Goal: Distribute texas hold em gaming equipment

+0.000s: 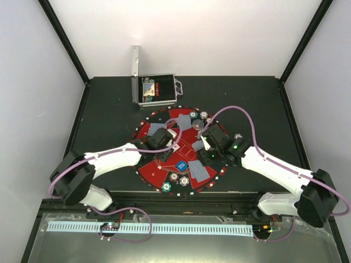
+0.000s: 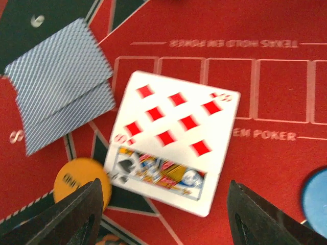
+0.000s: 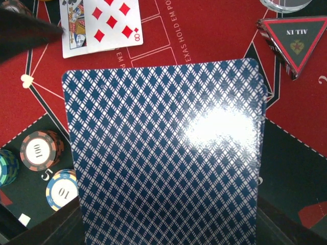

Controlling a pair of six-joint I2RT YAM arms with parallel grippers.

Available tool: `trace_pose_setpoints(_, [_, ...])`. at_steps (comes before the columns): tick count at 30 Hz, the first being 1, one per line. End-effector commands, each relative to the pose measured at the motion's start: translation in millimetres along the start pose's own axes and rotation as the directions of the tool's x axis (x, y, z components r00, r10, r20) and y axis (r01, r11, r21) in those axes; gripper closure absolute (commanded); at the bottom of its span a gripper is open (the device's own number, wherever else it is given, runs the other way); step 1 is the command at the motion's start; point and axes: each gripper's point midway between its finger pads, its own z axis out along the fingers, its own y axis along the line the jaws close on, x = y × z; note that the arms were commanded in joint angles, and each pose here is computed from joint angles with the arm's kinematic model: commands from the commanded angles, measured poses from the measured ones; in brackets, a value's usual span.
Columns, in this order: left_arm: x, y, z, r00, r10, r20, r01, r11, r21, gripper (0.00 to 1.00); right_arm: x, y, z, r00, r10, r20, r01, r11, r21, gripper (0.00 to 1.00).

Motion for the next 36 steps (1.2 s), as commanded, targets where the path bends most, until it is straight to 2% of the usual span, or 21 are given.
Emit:
trace_pose_setpoints(1, [-5,22,-18,0.973,-0.225,0.043,0.222,0.973,0.061,0.32,2,2,6,0.998,-0.065,-0.021,0.065,0.998,0.013,0.38])
trace_pose_setpoints(3, [-13,21,-33,0.943,-0.328,0.055,0.315,0.934,0.167,0.32,5,9,8,0.994,-0.106,-0.037,0.106,0.994,0.004,0.38])
trace_pose_setpoints(5, [-32,14,-61,0.899,-0.428,0.097,0.377,0.866,0.328,0.31,8,19,11,0.988,-0.148,-0.049,0.147,0.989,-0.030,0.38])
trace_pose_setpoints(9, [-55,-5,-100,0.847,-0.528,0.063,0.393,0.700,0.596,0.28,12,45,12,0.975,-0.217,-0.049,0.210,0.970,-0.121,0.38])
trace_pose_setpoints(13, [-53,-31,-114,0.877,-0.477,-0.052,0.361,0.584,0.727,0.29,14,66,10,0.964,-0.262,-0.032,0.251,0.947,-0.198,0.38])
trace_pose_setpoints(19, [-41,-59,-109,0.911,-0.375,-0.172,0.345,0.462,0.817,0.32,10,83,5,0.952,-0.305,-0.005,0.295,0.924,-0.242,0.38])
trace_pose_setpoints(24, [-38,-72,-100,0.914,-0.336,-0.227,0.354,0.391,0.849,0.33,10,89,2,0.947,-0.321,0.004,0.311,0.914,-0.262,0.38])
trace_pose_setpoints(36, [-29,-89,-86,0.923,-0.256,-0.289,0.367,0.349,0.862,0.34,11,91,1,0.944,-0.331,0.006,0.321,0.910,-0.263,0.38])
